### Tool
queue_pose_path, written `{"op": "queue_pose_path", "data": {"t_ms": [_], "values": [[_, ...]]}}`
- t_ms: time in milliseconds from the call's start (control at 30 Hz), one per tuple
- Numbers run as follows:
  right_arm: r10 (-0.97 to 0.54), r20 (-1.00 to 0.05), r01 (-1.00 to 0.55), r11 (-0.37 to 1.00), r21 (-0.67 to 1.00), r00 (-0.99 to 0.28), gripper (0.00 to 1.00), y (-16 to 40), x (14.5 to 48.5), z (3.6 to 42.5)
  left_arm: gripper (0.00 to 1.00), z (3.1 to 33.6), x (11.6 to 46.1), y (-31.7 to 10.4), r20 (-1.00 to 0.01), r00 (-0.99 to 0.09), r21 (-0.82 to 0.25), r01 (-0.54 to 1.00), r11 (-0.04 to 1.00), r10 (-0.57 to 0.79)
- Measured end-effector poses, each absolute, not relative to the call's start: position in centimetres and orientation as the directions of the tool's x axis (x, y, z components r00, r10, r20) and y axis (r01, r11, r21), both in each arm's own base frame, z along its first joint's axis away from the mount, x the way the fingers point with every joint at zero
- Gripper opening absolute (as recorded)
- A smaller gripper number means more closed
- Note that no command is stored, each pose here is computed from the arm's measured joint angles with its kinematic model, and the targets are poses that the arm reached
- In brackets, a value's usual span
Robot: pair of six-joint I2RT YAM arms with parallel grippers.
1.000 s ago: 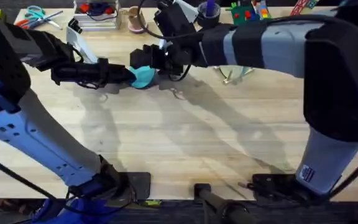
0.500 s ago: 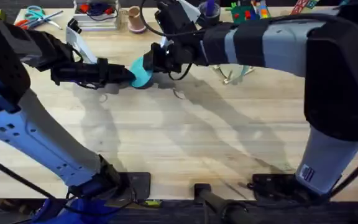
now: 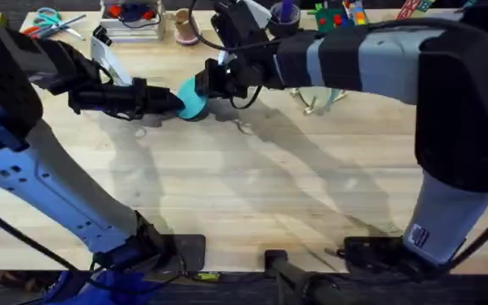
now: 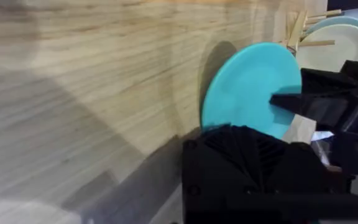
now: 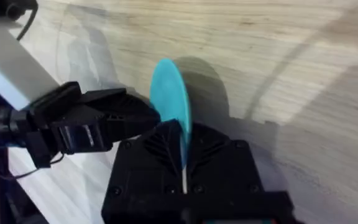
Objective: Pick up the plates from the table one by one and place each into a slot on the dish rack.
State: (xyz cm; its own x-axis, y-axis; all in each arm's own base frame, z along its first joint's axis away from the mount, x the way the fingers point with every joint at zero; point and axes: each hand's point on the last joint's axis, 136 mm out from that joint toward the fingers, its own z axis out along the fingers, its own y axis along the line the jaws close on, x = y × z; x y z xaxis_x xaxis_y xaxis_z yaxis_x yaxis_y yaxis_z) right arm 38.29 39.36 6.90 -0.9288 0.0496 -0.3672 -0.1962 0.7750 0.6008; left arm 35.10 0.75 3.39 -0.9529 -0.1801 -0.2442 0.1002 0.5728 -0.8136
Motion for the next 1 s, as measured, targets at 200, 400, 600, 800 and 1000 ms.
{"op": "queue_pose_path", "data": {"t_ms": [200,400,600,800,1000], "values": [[0.007,-0.391,-0.236,0.786,0.571,-0.920,0.030,38.3,38.0,8.2,0.041,3.5,34.8,0.7,-0.213,-0.965,-0.799,0.080,0.596,-0.156],[0.023,-0.470,-0.256,0.815,0.520,-0.882,0.030,34.4,40.0,12.1,0.040,6.9,35.1,1.4,-0.302,-0.945,-0.726,0.140,0.673,-0.128],[0.009,-0.536,-0.289,0.835,0.468,-0.844,0.030,30.8,40.5,16.1,0.041,13.3,34.9,1.9,-0.448,-0.890,-0.586,0.221,0.779,-0.084],[-0.021,-0.592,-0.335,0.841,0.425,-0.806,0.030,28.0,39.5,20.2,0.041,17.3,33.9,0.5,-0.517,-0.856,-0.458,0.255,0.852,-0.022],[-0.055,-0.631,-0.368,0.851,0.376,-0.774,0.030,24.9,37.7,23.8,0.040,19.8,32.5,-1.6,-0.544,-0.839,-0.380,0.270,0.885,0.022]]}}
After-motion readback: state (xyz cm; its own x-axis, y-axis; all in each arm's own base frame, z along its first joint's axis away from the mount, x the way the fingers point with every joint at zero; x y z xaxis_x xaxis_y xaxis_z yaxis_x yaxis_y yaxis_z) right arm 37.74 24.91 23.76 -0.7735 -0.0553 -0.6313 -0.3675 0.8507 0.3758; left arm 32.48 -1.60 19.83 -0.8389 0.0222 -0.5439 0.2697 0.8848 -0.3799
